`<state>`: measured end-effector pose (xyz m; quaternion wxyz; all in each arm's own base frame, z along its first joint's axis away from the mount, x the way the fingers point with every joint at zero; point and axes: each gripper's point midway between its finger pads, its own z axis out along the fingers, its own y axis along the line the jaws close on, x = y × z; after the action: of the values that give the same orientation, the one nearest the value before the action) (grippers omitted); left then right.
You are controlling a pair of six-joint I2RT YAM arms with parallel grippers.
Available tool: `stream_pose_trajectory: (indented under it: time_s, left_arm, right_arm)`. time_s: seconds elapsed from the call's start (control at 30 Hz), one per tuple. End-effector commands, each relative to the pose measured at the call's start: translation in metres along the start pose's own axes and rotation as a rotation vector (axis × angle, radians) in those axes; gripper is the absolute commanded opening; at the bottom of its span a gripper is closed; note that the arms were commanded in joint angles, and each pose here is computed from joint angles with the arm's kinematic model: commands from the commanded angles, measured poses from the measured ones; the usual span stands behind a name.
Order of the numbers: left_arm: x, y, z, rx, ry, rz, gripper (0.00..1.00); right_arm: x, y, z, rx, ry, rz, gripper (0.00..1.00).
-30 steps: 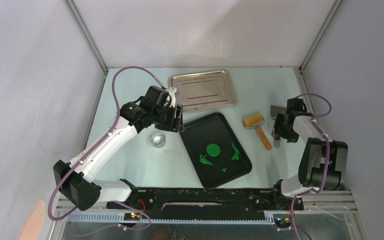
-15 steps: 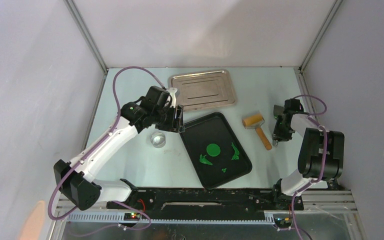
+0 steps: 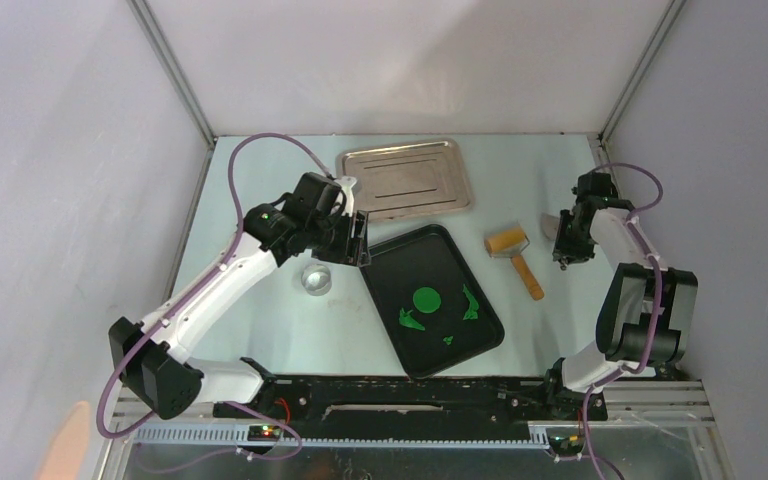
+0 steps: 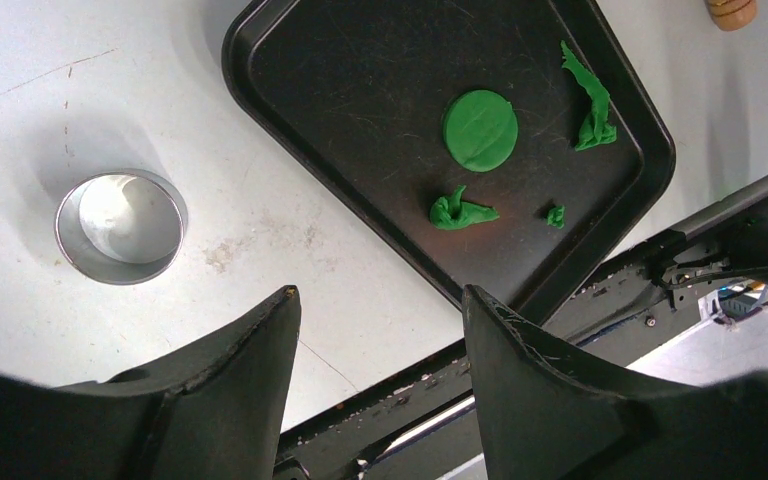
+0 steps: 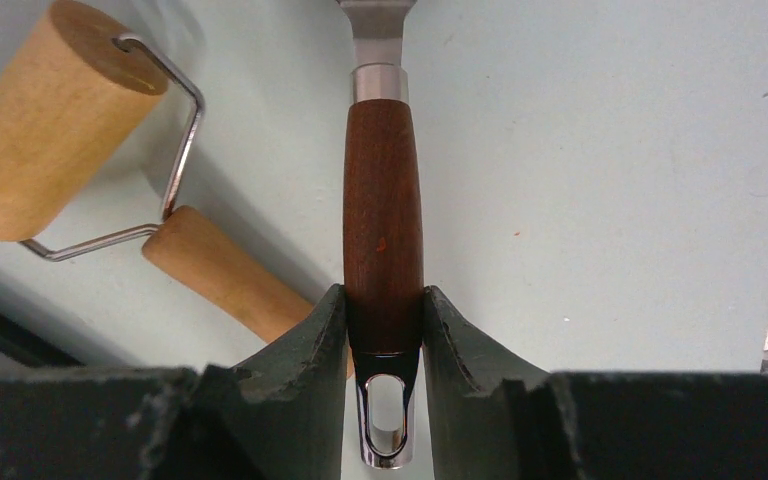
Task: Roll out the dumpling wrappers from the dough
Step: Pick up the spatula from the center of the board.
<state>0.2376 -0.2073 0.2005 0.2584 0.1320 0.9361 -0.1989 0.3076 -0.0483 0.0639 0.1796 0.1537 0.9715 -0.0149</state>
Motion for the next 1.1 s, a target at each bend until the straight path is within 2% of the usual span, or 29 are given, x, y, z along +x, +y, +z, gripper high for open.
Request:
stream_pose_trajectory:
  time_s: [0.0,0.3,0.67,1.07]
  left_arm:
    - [-0.013,-0.011,-0.009,0.03,-0.044,0.019,0.65]
    - [-0.013,-0.011,-0.01,0.03,-0.045,0.015,0.65]
    - [-0.011,-0.012,-0.01,0.028,-0.038,0.019,0.65]
    - [-0.011,-0.013,-0.009,0.027,-0.036,0.021,0.65]
  right_arm:
    - [-0.014,0.009,-0.02,-0.013,-0.011,-0.062,0.0]
    - [-0.027,0.029,-0.029,-0.046,-0.043,-0.197,0.0]
    - [-0.051,0.022,-0.006,0.065,-0.106,-0.336,0.0]
    - [-0.051,0.014,0.005,0.104,-0.086,-0.302,0.02]
